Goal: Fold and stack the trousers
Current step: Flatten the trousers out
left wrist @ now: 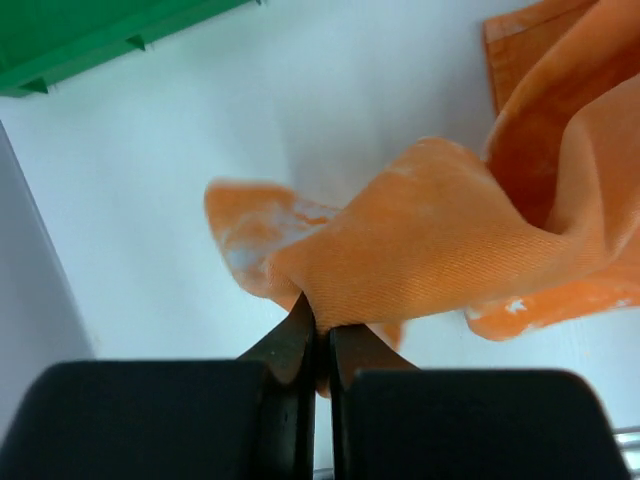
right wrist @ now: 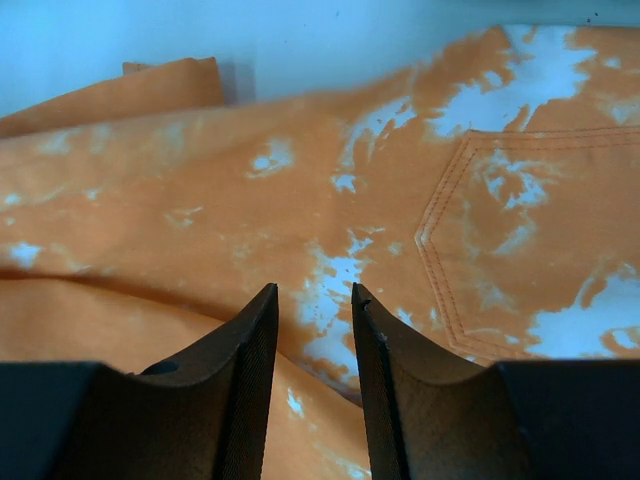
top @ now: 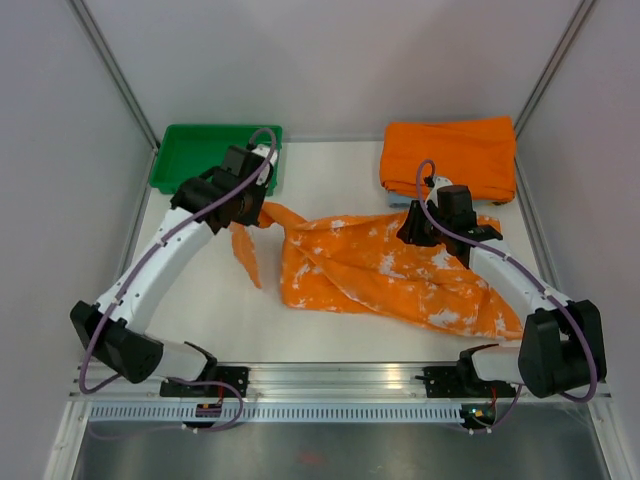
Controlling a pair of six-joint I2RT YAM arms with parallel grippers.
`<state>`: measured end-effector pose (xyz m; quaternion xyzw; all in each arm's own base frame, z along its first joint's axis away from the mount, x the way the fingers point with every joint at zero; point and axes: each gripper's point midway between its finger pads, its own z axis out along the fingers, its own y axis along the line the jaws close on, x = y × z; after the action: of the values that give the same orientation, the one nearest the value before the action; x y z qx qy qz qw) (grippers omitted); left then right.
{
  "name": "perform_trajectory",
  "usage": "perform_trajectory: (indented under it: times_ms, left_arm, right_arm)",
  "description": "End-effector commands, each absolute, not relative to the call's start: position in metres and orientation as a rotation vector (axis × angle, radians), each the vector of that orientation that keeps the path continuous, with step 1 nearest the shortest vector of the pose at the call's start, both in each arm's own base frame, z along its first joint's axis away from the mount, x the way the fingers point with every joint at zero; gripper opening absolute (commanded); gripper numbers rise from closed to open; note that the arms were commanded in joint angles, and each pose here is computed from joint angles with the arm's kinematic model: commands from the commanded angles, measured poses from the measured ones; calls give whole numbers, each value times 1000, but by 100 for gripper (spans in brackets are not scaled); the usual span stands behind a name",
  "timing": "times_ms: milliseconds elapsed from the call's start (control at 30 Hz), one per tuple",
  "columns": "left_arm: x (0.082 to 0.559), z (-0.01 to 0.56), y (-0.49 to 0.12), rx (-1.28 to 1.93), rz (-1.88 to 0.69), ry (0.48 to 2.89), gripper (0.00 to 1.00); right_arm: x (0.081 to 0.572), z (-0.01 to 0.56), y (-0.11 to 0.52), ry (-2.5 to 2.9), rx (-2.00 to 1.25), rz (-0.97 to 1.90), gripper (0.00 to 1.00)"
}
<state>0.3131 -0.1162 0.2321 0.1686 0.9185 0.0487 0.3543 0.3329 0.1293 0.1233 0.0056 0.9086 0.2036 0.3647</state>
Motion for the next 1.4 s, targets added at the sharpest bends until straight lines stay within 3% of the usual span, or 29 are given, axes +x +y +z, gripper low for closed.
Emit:
perform_trajectory:
  times_ms: [0,133,200,233,300,333,567,667,933,1133,1367]
  left_arm:
    - [264,226,-100,698,199,2673,2]
    - [294,203,-115,899,181,2683,8]
    - [309,193,-139,938,26,2700,32]
    - [315,189,-141,927,37,2717,54]
    - [329,177,-141,903,71,2739,70]
    - [338,173,-143,880,78,2721,99]
    - [344,156,-132,524,63,2699,100]
    - [324,170,-126,327,2,2619,100]
    - [271,134,-135,-102,-195,2579,100]
    - [263,104,-156,-81,-26,2553,98]
    - [238,70,-97,-328,498,2469,81]
  right_arm:
    - [339,124,132,2313,19,533,42]
    - [343,123,136,2321,2,547,42]
    - [345,125,135,2315,1,539,42]
    - [345,126,135,2308,-3,537,42]
    - [347,129,136,2296,-10,547,43]
    - [347,129,138,2295,-13,556,43]
    - [342,125,162,2312,-97,636,44]
    - [338,119,169,2328,-104,651,45]
    - [337,111,178,2352,-125,666,45]
    - [335,113,177,2356,-146,652,45]
    - [328,108,173,2378,-146,639,45]
